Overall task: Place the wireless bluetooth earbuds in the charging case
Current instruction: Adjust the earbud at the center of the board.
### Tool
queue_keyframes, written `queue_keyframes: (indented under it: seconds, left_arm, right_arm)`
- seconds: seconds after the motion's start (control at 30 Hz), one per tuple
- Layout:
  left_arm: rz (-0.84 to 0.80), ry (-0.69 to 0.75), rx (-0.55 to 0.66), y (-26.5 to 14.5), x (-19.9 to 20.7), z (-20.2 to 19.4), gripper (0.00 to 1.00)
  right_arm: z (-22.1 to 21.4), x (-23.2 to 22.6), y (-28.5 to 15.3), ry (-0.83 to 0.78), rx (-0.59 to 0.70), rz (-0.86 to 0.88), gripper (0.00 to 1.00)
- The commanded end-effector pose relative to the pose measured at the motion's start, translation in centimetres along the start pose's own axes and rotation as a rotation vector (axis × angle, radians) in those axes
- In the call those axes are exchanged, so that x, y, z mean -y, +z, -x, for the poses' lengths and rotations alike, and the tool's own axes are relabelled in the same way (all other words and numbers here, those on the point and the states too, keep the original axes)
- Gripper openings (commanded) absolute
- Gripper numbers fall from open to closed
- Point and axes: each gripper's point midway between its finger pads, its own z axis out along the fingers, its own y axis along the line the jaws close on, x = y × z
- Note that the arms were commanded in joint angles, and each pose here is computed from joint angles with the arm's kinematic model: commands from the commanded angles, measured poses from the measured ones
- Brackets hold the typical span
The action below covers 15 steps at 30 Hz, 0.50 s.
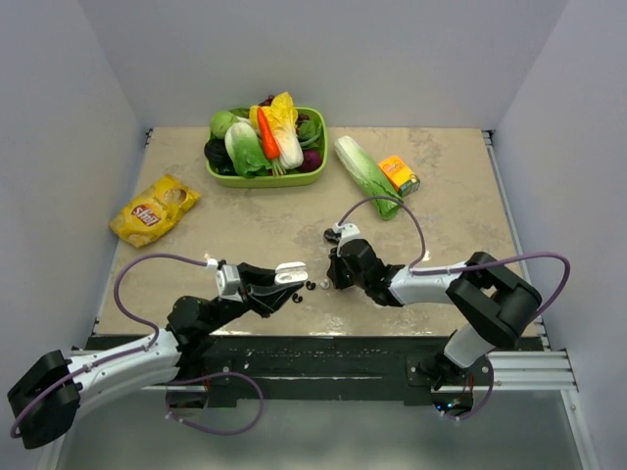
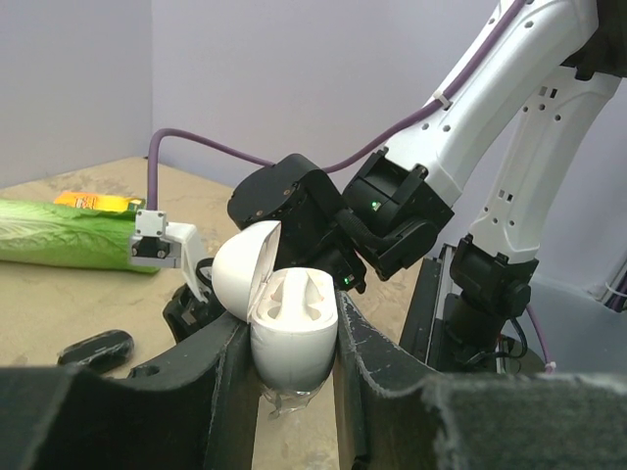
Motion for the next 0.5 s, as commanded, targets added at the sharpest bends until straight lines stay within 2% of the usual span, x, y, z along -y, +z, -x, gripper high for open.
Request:
queue_keyframes:
  seconds: [0.0, 0.47]
  left_arm:
    - [0.023, -0.004, -0.051, -2.5, -0.6, -3.5, 0.00]
    - [0.016, -0.022, -0.050, -2.5, -0.5, -3.6, 0.00]
  right_arm:
    - [0.0, -0.5, -0.7, 0.026, 0.017, 0.039, 0.01]
    - [-2.0, -2.4, -2.7, 0.007, -0.006, 0.130, 0.00]
